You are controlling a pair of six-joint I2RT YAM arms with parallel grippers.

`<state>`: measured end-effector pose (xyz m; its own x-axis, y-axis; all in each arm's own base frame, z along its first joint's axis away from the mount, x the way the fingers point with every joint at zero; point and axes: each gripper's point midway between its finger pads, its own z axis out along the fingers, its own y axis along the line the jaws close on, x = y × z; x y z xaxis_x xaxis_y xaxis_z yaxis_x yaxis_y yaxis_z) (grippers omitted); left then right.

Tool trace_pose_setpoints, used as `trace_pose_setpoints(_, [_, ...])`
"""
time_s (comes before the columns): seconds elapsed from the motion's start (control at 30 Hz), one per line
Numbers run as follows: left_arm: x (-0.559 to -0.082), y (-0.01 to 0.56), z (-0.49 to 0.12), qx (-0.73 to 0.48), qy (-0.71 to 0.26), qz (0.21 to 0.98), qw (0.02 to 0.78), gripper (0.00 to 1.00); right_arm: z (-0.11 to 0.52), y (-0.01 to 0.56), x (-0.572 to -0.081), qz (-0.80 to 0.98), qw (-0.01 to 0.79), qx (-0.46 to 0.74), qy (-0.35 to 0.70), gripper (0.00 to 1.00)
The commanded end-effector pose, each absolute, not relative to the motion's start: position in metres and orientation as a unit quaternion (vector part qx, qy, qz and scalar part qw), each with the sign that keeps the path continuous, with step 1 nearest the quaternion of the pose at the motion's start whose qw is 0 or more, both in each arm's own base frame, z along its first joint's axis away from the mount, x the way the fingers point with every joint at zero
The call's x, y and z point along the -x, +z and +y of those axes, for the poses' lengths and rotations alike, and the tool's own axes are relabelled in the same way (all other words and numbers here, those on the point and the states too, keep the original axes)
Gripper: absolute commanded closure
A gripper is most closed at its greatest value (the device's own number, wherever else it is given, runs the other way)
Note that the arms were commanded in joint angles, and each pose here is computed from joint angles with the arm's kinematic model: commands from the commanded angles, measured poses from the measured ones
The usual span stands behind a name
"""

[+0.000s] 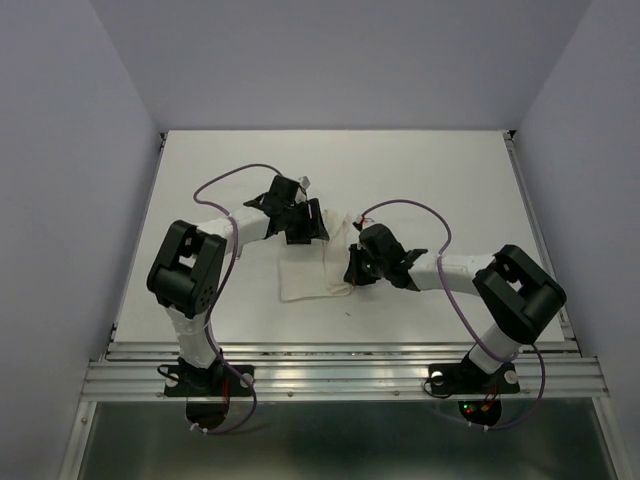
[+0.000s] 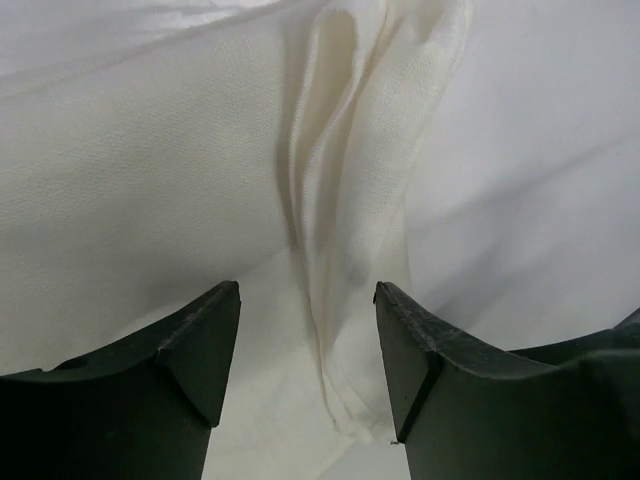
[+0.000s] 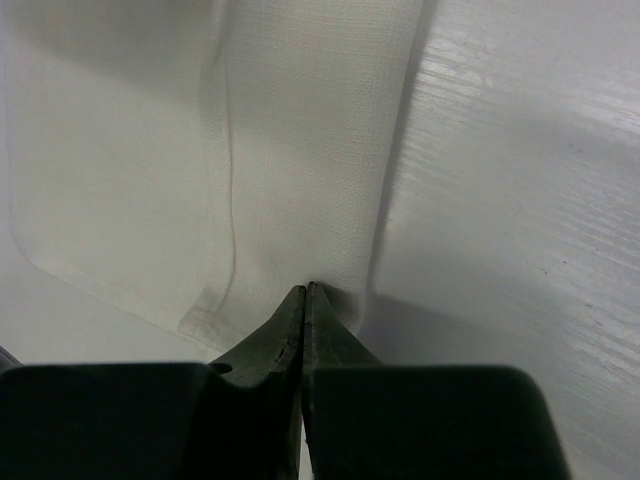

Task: Fold the napkin into a case and place the utensils inside
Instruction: Fold the lower triangle-folded napkin at the center of the board.

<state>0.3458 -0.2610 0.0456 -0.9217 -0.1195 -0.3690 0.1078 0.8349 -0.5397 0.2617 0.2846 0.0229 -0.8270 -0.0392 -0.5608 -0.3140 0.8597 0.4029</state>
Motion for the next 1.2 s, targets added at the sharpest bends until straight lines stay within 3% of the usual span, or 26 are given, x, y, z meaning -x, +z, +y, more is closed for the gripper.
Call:
trace_pose_setpoints(0.0, [-0.359, 0.087, -0.254, -0.006, -0.279, 0.927, 0.25, 0.32, 0.266, 0.001, -0.237, 0.948, 0.221, 0.109, 0.203, 0.99])
trace_pose_setpoints(0.1, [-0.353, 0.09, -0.253, 0.0, -0.283, 0.926, 0.251, 0.34, 0.268, 0.002, -0.236, 0.948, 0.217, 0.105, 0.208, 0.99])
trace_pose_setpoints(0.17, [-0.343, 0.088, -0.257, -0.002, -0.296, 0.924, 0.242, 0.47, 0.27, 0.004, -0.233, 0.947, 0.216, 0.107, 0.21, 0.99])
trace_pose_setpoints(0.2, [-0.339, 0.093, -0.263, -0.005, -0.312, 0.918, 0.244, 0.63, 0.269, 0.004, -0.233, 0.949, 0.215, 0.103, 0.206, 0.99])
trace_pose_setpoints(0.23, [-0.334, 0.093, -0.267, -0.01, -0.325, 0.915, 0.238, 0.64, 0.269, 0.004, -0.234, 0.949, 0.215, 0.104, 0.206, 0.99])
trace_pose_setpoints(0.27, [-0.324, 0.093, -0.273, -0.018, -0.344, 0.911, 0.228, 0.8, 0.268, 0.003, -0.233, 0.95, 0.213, 0.103, 0.203, 0.99])
trace_pose_setpoints(0.37, [-0.307, 0.09, -0.286, -0.023, -0.379, 0.902, 0.208, 1.0, 0.269, 0.005, -0.235, 0.951, 0.213, 0.102, 0.201, 0.99])
trace_pose_setpoints(0.73, [-0.268, 0.067, -0.319, -0.037, -0.408, 0.9, 0.15, 1.0, 0.27, 0.005, -0.238, 0.953, 0.21, 0.1, 0.197, 0.99])
trace_pose_setpoints(1.07, [-0.267, 0.013, -0.299, -0.043, -0.326, 0.935, 0.129, 1.0, 0.277, 0.029, -0.251, 0.944, 0.24, 0.09, 0.206, 0.98])
trace_pose_setpoints(1.17, [-0.263, 0.006, -0.295, -0.048, -0.316, 0.94, 0.122, 1.0, 0.276, 0.051, -0.266, 0.936, 0.279, 0.084, 0.196, 0.93])
